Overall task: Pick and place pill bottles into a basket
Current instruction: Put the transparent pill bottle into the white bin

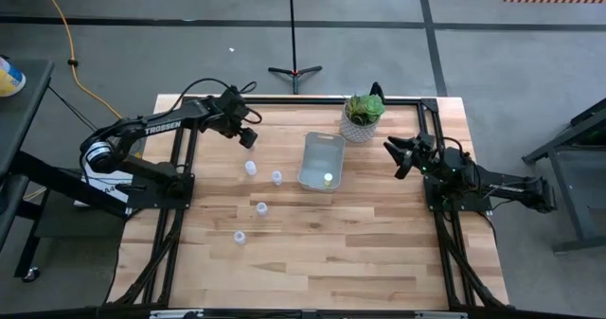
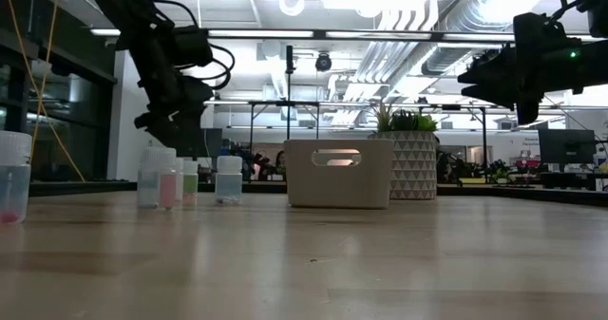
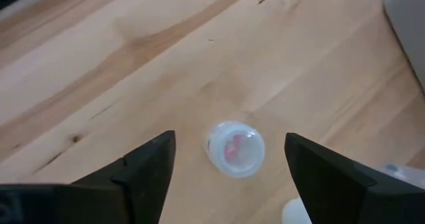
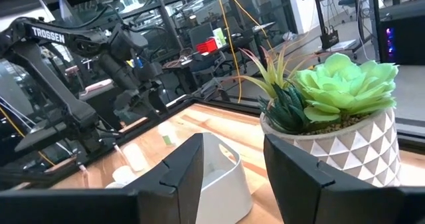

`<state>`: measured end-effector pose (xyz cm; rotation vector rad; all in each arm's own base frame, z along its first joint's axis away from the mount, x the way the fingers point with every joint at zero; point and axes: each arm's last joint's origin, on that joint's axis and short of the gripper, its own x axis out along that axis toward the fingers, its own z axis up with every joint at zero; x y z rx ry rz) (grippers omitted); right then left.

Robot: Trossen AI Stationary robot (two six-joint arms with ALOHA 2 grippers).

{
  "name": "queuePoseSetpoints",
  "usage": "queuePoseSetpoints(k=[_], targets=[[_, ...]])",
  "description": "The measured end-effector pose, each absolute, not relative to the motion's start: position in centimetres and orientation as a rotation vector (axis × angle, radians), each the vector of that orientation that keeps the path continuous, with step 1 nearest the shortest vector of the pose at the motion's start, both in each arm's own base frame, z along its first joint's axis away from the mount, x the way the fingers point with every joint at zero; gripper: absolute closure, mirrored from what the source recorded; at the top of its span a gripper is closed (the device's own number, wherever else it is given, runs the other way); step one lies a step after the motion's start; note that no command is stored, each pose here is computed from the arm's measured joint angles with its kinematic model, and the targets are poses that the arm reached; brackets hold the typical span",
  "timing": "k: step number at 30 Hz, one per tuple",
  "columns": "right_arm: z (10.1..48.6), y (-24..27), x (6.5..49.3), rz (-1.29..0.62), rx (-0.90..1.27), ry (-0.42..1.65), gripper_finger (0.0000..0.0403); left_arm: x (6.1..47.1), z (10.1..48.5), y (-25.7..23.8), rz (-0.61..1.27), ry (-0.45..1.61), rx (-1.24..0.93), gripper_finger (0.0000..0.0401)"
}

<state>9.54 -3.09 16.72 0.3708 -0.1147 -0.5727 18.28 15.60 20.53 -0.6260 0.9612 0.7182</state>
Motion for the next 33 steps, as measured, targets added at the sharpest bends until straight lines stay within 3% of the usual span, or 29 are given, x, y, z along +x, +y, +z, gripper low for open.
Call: queuePoseSetpoints(k=[24,33], targets=[[16.7,-3.1,9.5,-0.579,0.344,-0.107,0.0253,18.3,19.5,15.2,0.709,0.959,-0.612,0.0091],[16.7,-3.1,9.5,-0.589,0.322,-0.102,0.0254,19.0,17.3,15.6,0.68,1.046,-0.663,0.0091]])
